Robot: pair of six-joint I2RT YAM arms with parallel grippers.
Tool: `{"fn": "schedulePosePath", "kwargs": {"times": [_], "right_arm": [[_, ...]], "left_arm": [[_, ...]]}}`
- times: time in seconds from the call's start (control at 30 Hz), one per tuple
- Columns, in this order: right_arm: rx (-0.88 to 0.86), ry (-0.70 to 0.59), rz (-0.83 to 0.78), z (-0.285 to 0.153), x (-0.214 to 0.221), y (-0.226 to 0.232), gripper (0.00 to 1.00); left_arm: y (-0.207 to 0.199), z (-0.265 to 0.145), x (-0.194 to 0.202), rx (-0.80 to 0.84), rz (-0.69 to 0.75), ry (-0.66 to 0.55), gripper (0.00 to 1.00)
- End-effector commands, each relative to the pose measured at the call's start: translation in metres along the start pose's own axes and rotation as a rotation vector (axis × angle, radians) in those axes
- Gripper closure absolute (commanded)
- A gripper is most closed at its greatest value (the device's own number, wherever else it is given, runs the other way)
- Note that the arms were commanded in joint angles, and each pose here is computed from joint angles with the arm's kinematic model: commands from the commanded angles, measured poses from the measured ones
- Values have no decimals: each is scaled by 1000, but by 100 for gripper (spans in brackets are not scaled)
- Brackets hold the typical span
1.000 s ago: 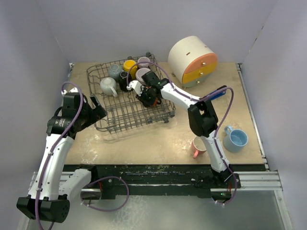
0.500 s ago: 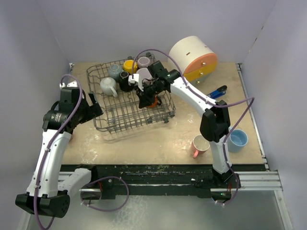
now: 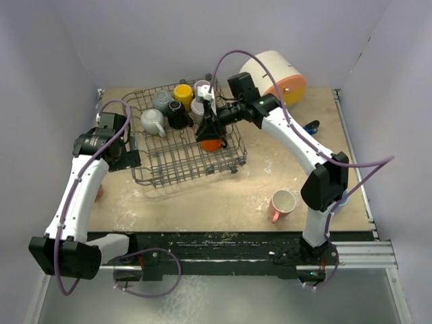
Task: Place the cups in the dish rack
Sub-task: Pick up the cup at the center of the board.
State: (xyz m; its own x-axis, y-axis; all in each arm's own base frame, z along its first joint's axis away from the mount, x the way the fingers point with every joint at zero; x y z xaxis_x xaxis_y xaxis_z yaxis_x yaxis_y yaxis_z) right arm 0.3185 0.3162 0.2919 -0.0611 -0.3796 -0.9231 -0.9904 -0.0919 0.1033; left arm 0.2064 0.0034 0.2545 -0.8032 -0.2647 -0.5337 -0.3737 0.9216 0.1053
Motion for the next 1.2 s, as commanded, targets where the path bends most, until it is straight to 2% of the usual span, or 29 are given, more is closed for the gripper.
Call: {"fn": "schedulePosePath", "kwargs": {"times": [0.0,0.17,0.4,0.47,0.57,0.67,0.9,1.17], "right_arm": [[6,-114,-94,-27,-26,5,71],[18,-150,-141,-39,-30,9,71],[29,-143,-154,-39,-20,13,71],[37,-123,-169,-40,-18,12,71],[47,-90,-180,-41,-14,10,72],[63,-58,-166,-39,-6,5,72],[73,-12,-112,-32,13,-4,72],[97,-15,-97,-27,14,-9,72]], "left_arm": [[5,11,-19,-68,35,-28,0],[17,34,-26,-83,-2,-17,4],[47,60,-44,-96,-139,-25,34],[52,69,-45,-98,-165,-18,38],[59,82,-43,-91,-202,7,39],[67,91,-39,-124,-239,32,43],[75,104,-29,-144,-303,43,42],[79,120,-24,-193,-353,95,45]]}}
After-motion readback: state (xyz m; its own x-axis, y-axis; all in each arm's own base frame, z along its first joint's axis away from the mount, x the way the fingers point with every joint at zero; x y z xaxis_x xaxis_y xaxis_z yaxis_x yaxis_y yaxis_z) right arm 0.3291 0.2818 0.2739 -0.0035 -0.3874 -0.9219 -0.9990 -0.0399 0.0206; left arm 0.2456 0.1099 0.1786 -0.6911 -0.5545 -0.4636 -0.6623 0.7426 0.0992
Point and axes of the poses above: each gripper's point midway between its finger pads, its own z axis out along the fingers, its own y axis along the line the jaws close on, x = y × z, the point moved 6 cm from there along -z, back along the fingers, and after that the axes turned 1 degree about -z, right-handed, at the moved point
